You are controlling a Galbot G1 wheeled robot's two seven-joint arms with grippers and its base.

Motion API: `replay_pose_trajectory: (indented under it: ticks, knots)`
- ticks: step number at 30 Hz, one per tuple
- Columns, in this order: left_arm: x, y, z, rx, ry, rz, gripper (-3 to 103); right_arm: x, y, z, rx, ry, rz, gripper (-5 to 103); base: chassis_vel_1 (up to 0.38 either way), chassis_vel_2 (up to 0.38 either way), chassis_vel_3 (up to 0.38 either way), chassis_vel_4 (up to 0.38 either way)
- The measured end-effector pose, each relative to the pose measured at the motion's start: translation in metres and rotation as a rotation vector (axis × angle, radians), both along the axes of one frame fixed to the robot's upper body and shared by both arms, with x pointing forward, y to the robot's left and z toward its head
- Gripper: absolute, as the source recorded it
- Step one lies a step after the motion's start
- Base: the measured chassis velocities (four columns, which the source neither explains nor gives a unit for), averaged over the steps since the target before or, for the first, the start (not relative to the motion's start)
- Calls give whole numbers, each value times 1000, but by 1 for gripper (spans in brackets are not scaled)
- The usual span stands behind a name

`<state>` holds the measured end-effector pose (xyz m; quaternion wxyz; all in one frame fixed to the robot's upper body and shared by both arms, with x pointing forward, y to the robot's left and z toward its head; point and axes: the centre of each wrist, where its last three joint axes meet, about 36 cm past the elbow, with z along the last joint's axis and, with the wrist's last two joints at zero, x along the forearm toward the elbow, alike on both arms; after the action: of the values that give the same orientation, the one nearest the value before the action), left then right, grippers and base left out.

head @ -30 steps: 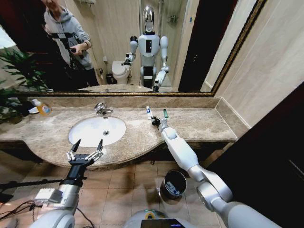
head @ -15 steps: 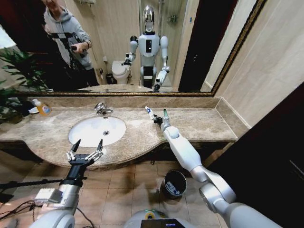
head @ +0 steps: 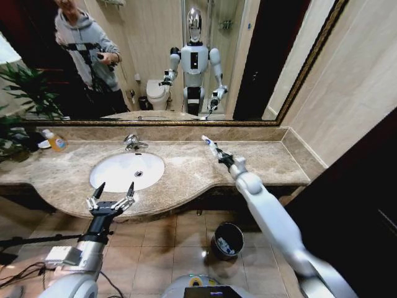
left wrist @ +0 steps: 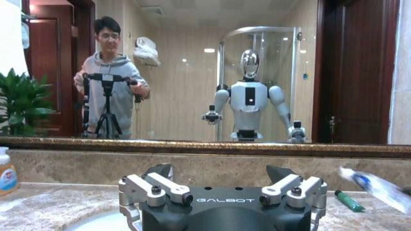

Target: Pick up the trash from the sink and place it in the trash bin.

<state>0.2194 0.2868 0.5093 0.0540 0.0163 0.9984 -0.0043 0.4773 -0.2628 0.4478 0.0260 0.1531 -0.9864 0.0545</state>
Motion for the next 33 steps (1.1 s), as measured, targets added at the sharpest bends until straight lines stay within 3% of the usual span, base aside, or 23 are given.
replay_pose_trajectory:
  ticks: [5,14,19,24,33]
  knots:
    - [0,0,0,0,0,-1,100,-55,2,-9,23,11,9,0,0,0,0,0]
    - [0,0,0,0,0,-1,100,-142,-6,-48,21,67,-89,0,0,0,0,0]
    - [0,0,0,0,0,0,100,-179,0,-69,89,109,-150,0,0,0,0,0]
    - [0,0,0,0,0,0,100,-231,4,-111,140,191,-237,0,0,0,0,0]
    - [0,0,0,0,0,0,100,-268,13,-192,121,329,-301,0,0,0,0,0]
